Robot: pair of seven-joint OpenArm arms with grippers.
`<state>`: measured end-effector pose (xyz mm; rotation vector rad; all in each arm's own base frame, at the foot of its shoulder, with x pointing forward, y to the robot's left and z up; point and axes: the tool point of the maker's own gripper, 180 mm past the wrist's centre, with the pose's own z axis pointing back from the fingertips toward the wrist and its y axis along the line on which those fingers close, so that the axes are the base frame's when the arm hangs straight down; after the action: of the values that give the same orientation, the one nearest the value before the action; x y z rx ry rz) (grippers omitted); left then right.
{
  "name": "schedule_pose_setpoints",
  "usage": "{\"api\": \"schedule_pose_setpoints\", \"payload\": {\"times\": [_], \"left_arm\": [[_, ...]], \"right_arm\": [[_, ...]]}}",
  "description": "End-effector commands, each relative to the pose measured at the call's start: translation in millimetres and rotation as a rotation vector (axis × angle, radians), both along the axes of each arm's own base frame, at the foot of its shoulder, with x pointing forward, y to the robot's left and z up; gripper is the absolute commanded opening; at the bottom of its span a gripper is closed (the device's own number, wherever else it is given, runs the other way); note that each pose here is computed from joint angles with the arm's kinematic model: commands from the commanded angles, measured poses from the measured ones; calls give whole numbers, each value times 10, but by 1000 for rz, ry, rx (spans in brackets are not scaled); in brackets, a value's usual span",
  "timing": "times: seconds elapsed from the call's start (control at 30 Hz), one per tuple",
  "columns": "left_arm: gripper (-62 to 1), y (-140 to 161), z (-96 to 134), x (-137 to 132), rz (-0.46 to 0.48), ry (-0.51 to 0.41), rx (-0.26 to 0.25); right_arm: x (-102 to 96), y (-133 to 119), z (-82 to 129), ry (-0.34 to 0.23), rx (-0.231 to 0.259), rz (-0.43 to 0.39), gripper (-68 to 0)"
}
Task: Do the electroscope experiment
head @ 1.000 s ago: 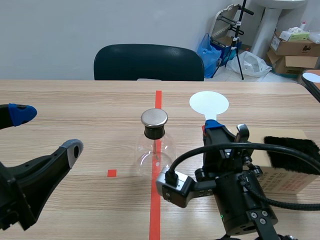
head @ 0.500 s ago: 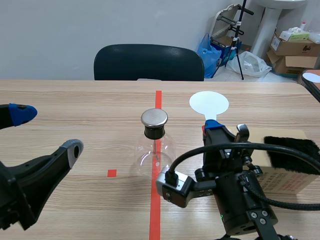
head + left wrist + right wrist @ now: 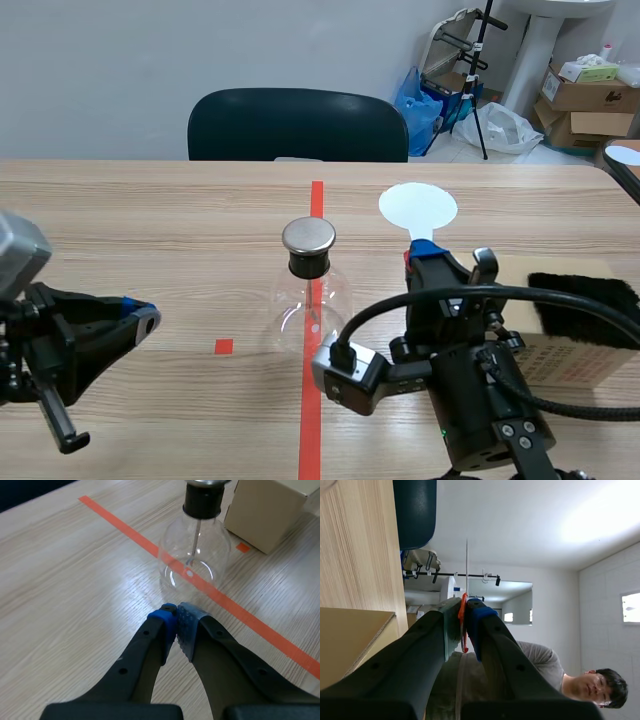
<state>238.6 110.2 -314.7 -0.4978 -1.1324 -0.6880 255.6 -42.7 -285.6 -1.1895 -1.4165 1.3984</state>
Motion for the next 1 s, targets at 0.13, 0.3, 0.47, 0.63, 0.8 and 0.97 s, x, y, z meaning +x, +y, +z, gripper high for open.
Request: {"api": "schedule_pose_setpoints", "payload": {"times": [0.13,0.3,0.47,0.63,0.8,0.97], "left_arm": [[-581,-207,-41,227,-56,-33,-87],[-581,-434,-167,290,-129,-45,-80],[-579,-629,-262,291,-171,-39,-69],[-579,-722,-278,290,-164,-36,-90],[-579,-742,-269,314,-150,-44,-95],[-579,-729,-275,329,-141,-47,-88]], "right_arm": [[41,-10,97,-38,7,-1,-667],[41,-10,97,-38,7,-1,-667],[43,-12,98,-38,7,-2,-667],[43,-13,98,-38,7,-2,-667],[43,-13,98,-38,7,-2,-667],[43,-15,97,-37,8,-3,-666]]}}
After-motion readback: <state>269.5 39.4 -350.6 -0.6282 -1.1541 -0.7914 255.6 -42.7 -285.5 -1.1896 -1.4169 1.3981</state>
